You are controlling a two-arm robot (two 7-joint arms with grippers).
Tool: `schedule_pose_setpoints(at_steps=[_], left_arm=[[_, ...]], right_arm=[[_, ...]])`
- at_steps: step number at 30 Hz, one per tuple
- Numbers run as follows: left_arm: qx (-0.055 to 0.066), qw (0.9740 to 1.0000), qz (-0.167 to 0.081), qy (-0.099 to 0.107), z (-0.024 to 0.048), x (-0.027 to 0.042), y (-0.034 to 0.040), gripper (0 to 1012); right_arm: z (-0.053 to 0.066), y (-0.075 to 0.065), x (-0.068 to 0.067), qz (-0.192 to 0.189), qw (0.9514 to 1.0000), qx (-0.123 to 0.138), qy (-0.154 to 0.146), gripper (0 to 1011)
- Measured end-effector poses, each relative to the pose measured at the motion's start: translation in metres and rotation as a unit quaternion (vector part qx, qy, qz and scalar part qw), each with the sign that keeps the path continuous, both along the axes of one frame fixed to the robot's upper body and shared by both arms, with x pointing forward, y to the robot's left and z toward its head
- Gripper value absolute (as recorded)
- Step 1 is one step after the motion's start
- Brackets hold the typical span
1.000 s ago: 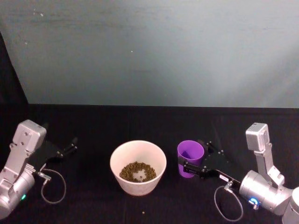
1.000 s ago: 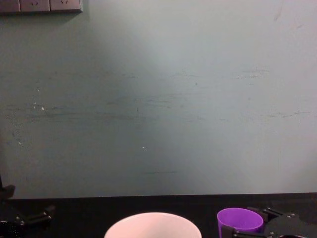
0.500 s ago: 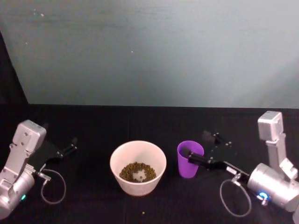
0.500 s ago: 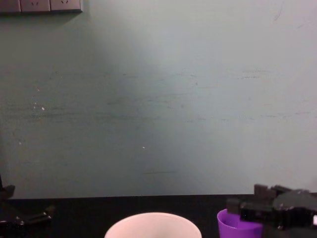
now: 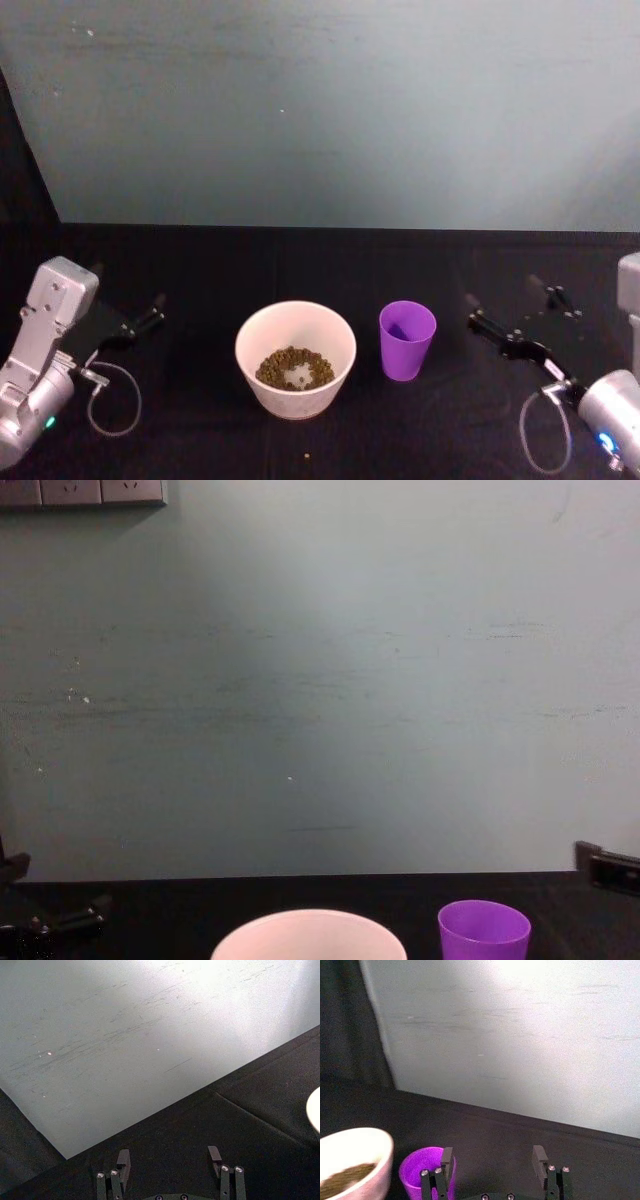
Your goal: Pick up the cup and pour the mung beans from the cup into the bowl.
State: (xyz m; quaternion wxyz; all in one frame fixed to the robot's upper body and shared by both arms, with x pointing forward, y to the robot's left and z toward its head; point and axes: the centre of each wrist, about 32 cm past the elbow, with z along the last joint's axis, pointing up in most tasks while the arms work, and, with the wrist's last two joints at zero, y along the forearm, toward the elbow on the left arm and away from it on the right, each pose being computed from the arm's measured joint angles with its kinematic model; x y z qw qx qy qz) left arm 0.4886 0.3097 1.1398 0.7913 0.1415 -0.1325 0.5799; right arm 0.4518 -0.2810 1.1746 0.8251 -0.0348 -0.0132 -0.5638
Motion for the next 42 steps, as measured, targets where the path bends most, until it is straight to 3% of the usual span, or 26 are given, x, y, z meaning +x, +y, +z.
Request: schedule_pose_setpoints(at_steps=[7,13,42], left_arm=[[0.0,1.0,0.0,0.0,0.0,0.0,0.0,1003],[0.0,1.0,0.0,0.0,0.0,0.0,0.0,1003],[0.0,1.0,0.0,0.0,0.0,0.0,0.0,1003]], right_arm=[[-0.014,0.0,-0.011,-0.068,0.9974,-0.013,-0.02,1002],[-0.024,-0.003,-0.011,-0.086,0.9959,-0.018,-0.02,1002],[-0.024,-0.003,-0.011,-0.086,0.9959,-0.018,-0.02,1002]])
